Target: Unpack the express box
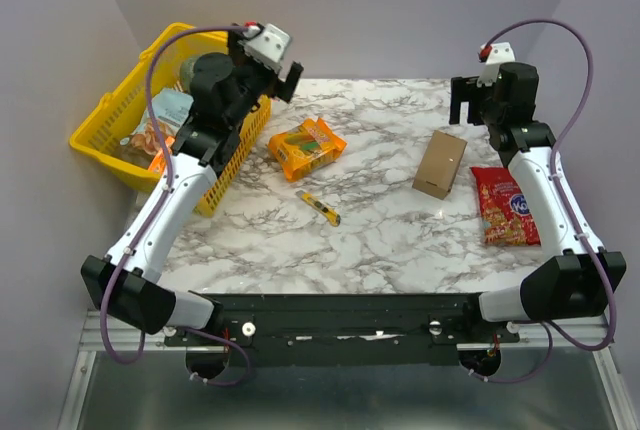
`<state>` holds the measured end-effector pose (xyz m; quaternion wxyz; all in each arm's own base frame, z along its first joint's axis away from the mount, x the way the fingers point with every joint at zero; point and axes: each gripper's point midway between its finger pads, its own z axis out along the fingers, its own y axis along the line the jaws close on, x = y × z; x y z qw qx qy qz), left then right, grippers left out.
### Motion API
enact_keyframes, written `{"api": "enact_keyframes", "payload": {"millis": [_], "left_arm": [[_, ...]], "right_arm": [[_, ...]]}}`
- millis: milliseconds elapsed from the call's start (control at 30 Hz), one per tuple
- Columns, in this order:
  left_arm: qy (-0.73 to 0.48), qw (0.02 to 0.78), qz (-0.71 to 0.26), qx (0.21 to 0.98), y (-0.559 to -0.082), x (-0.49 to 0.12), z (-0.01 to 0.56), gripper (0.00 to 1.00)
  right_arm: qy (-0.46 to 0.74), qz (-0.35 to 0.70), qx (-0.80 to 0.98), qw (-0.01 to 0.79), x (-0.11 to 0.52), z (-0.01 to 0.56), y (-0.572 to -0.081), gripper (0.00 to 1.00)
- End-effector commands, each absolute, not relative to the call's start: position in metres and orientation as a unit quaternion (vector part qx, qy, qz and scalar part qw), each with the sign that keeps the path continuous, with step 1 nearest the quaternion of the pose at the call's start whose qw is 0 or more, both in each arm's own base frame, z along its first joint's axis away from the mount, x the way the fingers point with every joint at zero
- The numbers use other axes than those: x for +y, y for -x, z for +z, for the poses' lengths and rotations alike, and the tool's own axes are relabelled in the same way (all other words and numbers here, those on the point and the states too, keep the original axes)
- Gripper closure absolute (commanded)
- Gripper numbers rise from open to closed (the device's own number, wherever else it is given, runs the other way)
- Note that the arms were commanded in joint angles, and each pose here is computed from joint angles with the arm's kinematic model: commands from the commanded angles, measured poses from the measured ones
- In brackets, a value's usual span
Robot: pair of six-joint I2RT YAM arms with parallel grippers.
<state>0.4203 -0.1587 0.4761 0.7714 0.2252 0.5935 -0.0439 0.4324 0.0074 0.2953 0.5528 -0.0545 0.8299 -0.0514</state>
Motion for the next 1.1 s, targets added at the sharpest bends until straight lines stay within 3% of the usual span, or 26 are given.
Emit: {"api": "enact_keyframes", "payload": {"millis": [0, 100, 300, 400, 467, 567, 767, 933, 1067], "left_arm": [[-0.39, 0.67, -0.104, 0.623, -0.392, -0.221, 0.398, 0.01], [-0.428, 0.639, -0.122, 0.627, -0.378, -0.241, 0.375, 0.01], [-0.435, 0.551, -0.173, 0.691, -0.372, -0.257, 0.339, 0.01], [-0.453, 0.503, -0.218, 0.703, -0.359, -0.268, 0.322, 0.07], [-0.445, 0.493, -0.227, 0.713, -0.354, -0.268, 0.316, 0.11], [-0.451, 0.477, -0.224, 0.72, -0.341, -0.259, 0.3, 0.13], [-0.414, 0.501, -0.194, 0.735, -0.324, -0.226, 0.306, 0.13], [-0.232, 0.574, -0.265, 0.74, -0.338, -0.187, 0.394, 0.09], [-0.166, 0.588, -0.247, 0.752, -0.341, -0.162, 0.401, 0.08]], "right_arm": [[0.086, -0.062, 0.835, 0.54, 0.007, 0.296, -0.421, 0.0], [0.165, -0.064, 0.846, 0.503, 0.013, 0.274, -0.411, 0.0], [0.16, -0.052, 0.868, 0.466, 0.014, 0.25, -0.418, 0.02], [0.264, 0.093, 0.847, 0.453, 0.075, 0.246, -0.404, 0.17], [0.355, 0.184, 0.806, 0.436, 0.13, 0.24, -0.38, 0.2], [0.477, 0.198, 0.756, 0.402, 0.179, 0.208, -0.349, 0.19], [0.551, 0.245, 0.706, 0.371, 0.257, 0.166, -0.311, 0.18], [0.529, 0.299, 0.729, 0.316, 0.317, 0.122, -0.297, 0.18], [0.533, 0.302, 0.736, 0.288, 0.348, 0.098, -0.293, 0.2]]}}
